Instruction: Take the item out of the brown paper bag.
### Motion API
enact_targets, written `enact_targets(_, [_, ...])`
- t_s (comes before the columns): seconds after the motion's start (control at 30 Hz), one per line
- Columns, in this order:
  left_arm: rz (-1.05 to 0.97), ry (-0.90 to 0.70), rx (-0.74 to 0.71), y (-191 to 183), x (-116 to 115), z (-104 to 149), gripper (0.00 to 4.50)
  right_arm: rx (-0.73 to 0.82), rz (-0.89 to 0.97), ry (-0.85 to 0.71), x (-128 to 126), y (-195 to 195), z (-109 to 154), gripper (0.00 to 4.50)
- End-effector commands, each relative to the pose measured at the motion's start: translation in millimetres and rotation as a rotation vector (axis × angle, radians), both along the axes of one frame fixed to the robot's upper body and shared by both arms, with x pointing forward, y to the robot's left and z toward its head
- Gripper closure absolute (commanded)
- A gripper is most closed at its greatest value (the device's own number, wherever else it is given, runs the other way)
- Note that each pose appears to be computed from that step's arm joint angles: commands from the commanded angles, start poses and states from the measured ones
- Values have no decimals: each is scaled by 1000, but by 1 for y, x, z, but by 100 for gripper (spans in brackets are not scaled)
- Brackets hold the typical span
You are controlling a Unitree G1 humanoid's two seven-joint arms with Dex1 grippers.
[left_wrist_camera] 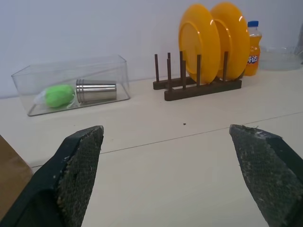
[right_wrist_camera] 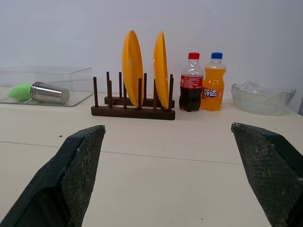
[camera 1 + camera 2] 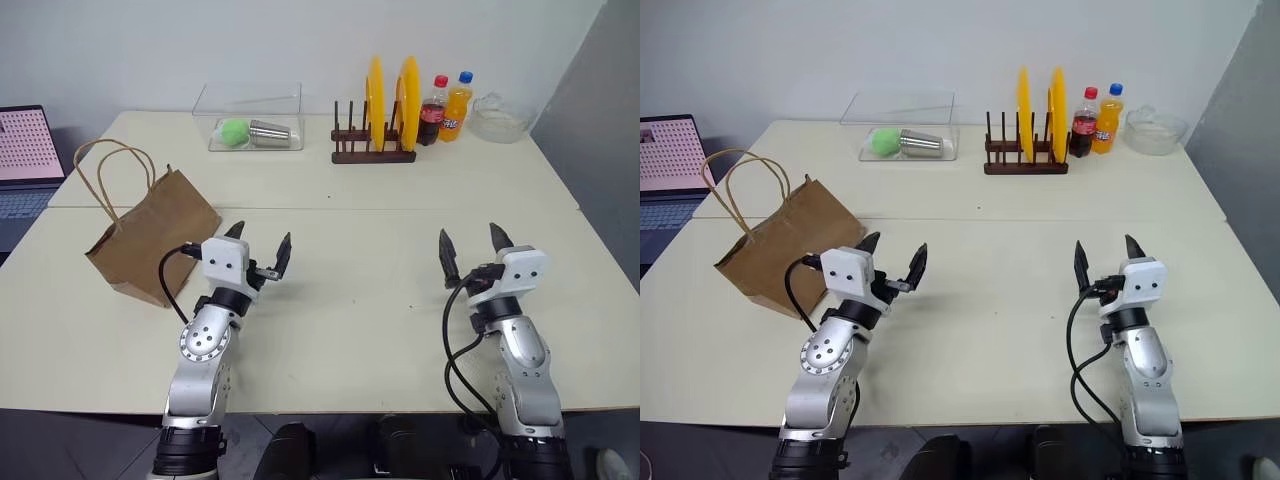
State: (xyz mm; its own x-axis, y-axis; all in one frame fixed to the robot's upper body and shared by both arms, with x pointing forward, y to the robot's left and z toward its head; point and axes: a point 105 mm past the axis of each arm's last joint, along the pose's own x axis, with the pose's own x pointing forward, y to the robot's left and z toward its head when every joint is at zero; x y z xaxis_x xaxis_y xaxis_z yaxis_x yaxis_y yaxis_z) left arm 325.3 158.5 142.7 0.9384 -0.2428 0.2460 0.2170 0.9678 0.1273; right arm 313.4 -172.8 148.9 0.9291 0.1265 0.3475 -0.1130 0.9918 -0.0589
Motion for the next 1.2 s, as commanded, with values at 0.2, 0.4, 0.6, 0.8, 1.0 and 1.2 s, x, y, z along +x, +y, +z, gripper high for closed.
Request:
enact_targets(0.2, [-36,-21,14,-8,-5,8,3,2,8,-58,-1,0,13,0])
enact_targets(0.4, [-33,-8,13,-7,-5,7,3,-7,16,-55,-3,2,11,0])
enact_targets(0.6, [-34,70,-3,-6,-4,-1,3,-14,47,-1,-3,5,7,0])
enact_targets(0.8, [-92,59,-1,-11,-6,4,3,-8,169,48,-5,18,4,0])
enact_targets(1.0, [-105,-3,-51,-10,-15,18,3,19,302,100,-8,31,4,0])
enact_targets(1.2, [9,-11,-77,8,-24,36,3,-76,559,62,-13,59,35,0])
